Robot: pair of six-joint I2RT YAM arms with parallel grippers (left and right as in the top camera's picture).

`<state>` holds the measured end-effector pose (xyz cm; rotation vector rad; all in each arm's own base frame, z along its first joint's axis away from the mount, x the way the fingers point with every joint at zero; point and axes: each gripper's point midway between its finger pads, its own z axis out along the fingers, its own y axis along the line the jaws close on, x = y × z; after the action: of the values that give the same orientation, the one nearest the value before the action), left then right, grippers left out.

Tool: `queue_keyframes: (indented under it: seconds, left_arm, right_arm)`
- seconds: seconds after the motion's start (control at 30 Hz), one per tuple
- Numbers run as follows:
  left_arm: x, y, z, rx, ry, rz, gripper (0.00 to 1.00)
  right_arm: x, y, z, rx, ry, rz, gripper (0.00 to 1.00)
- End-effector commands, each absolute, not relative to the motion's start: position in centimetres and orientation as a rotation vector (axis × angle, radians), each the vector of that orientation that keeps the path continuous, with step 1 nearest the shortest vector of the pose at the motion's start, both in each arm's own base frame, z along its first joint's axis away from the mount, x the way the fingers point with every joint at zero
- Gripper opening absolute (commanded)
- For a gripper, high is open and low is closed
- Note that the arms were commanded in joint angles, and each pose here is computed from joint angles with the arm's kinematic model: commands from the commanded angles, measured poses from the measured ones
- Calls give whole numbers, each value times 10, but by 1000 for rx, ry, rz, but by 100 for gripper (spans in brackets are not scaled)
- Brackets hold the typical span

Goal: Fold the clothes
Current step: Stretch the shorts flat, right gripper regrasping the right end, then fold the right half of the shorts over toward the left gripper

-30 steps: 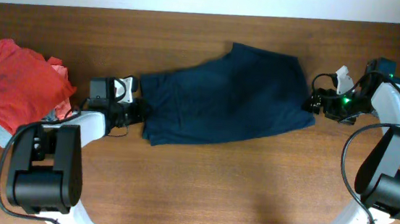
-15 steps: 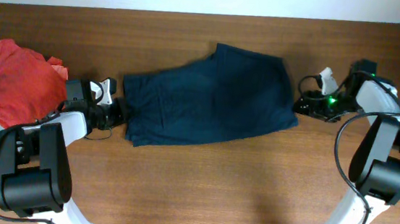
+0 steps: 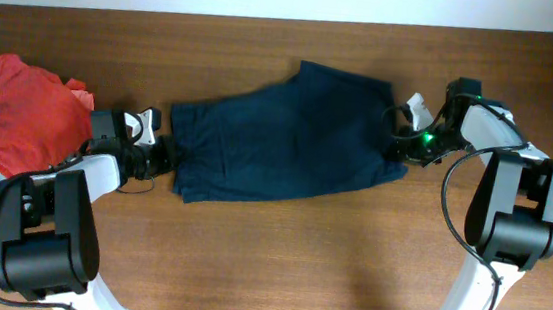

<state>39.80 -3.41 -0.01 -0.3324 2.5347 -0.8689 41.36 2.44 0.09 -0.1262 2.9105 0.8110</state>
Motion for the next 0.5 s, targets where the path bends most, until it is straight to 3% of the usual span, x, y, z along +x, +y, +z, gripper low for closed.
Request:
queue_keyframes:
  seconds: [0.0, 0.17, 0.47]
  left_arm:
    - [389, -18, -19, -378, 2598, -742, 1]
    - [388, -13, 5, -337, 2595, -705, 1]
    - [361, -8, 33, -375, 2677, -631, 0]
  right_arm:
    - [397, 20, -17, -119, 3004, 770, 4]
    - [374, 0, -25, 20, 3172, 595, 4]
    - [330, 17, -14, 88, 3358, 674, 4]
